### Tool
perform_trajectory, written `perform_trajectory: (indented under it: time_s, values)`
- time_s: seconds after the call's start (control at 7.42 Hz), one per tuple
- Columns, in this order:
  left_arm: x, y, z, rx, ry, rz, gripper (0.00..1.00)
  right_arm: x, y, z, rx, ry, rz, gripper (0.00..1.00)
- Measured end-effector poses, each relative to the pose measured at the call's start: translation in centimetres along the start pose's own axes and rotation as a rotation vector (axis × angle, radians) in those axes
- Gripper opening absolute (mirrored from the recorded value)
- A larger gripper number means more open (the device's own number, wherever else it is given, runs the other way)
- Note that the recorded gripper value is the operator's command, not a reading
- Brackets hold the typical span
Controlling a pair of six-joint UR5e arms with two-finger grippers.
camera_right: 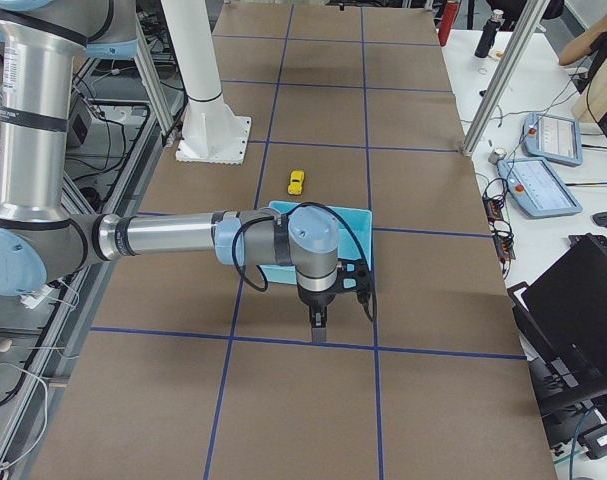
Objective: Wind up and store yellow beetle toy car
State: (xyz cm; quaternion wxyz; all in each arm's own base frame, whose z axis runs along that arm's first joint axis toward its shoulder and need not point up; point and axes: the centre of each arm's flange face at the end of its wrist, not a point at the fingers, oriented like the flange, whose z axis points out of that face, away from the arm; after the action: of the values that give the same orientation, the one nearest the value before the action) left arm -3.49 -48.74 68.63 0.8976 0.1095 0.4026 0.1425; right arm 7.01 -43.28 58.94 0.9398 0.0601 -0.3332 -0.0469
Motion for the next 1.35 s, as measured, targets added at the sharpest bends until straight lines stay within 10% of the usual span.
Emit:
perform_trajectory:
  time_s: [0.4,0.94,1.35]
  values:
    - [-0.4,0.4,-3.0,-0.053,0.034,-0.163,1.00,-10.9,-6.3,-2.9,0.090,-0.124,-0.278,1.00]
    - [2.7,-0.6,-6.0,-0.064,0.037,-0.215,1.00,-30.5,-4.9,-4.9,0.125,-0.296,-0.700,1.00]
    - [2.6,-0.4,-5.9,-0.066,0.038,-0.210,1.00,-38.9,-2.1,-1.9,0.114,-0.293,-0.907,1.00]
